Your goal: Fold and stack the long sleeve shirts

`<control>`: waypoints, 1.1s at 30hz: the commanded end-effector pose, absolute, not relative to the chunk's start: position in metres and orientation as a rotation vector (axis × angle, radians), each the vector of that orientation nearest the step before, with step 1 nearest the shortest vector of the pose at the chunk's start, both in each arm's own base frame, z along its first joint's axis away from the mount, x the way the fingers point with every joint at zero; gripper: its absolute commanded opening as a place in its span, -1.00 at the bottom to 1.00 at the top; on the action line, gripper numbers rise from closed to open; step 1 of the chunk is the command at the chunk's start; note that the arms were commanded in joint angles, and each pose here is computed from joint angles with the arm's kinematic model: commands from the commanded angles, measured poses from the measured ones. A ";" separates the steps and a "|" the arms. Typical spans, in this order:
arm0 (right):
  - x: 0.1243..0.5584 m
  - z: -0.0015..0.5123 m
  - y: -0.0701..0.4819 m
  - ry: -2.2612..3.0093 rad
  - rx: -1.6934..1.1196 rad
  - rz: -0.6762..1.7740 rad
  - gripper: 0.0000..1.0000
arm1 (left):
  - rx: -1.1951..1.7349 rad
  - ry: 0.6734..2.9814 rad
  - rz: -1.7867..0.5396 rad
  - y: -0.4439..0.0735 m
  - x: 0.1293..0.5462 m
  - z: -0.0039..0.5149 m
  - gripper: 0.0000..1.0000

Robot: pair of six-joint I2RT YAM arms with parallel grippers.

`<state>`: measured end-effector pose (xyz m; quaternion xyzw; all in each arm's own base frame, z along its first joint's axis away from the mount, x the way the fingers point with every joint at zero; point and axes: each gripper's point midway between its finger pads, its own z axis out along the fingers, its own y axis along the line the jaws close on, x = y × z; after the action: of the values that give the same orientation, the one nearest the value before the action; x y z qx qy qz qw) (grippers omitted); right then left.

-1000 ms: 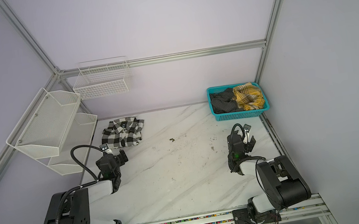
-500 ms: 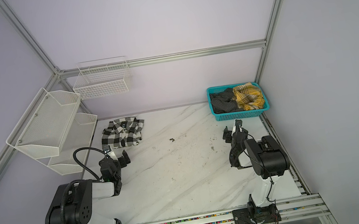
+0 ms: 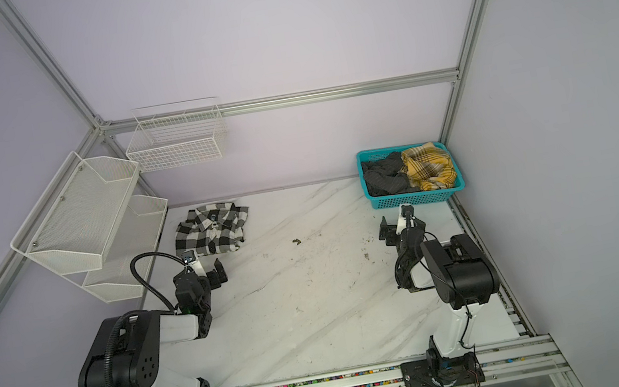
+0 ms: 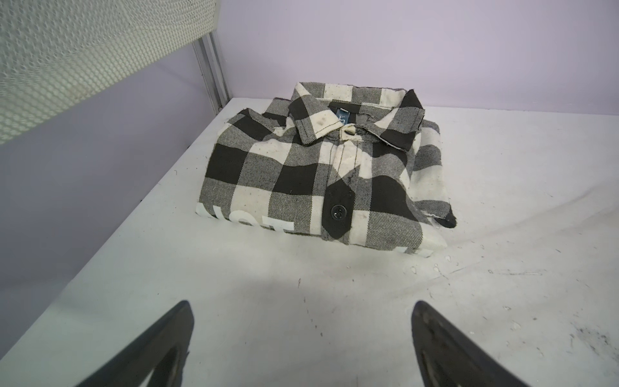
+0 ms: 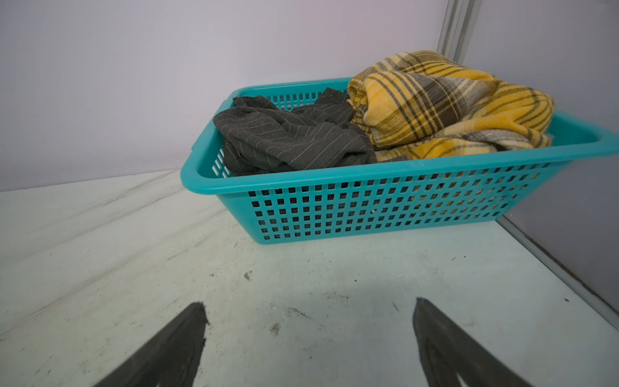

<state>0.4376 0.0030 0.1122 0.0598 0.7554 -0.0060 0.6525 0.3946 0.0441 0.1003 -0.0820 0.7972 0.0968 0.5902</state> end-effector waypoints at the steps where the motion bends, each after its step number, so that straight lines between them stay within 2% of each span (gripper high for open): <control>1: 0.440 0.133 0.005 1.641 0.108 -0.020 0.95 | -0.184 1.797 0.246 0.046 0.397 0.115 0.99; 33: 0.444 0.129 0.008 1.658 0.094 -0.015 0.95 | -0.184 1.801 0.246 0.046 0.397 0.114 0.99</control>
<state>0.4403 0.0044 0.1181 0.0574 0.7490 -0.0027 0.6601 0.3947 0.0442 0.1006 -0.0822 0.7968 0.0969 0.5908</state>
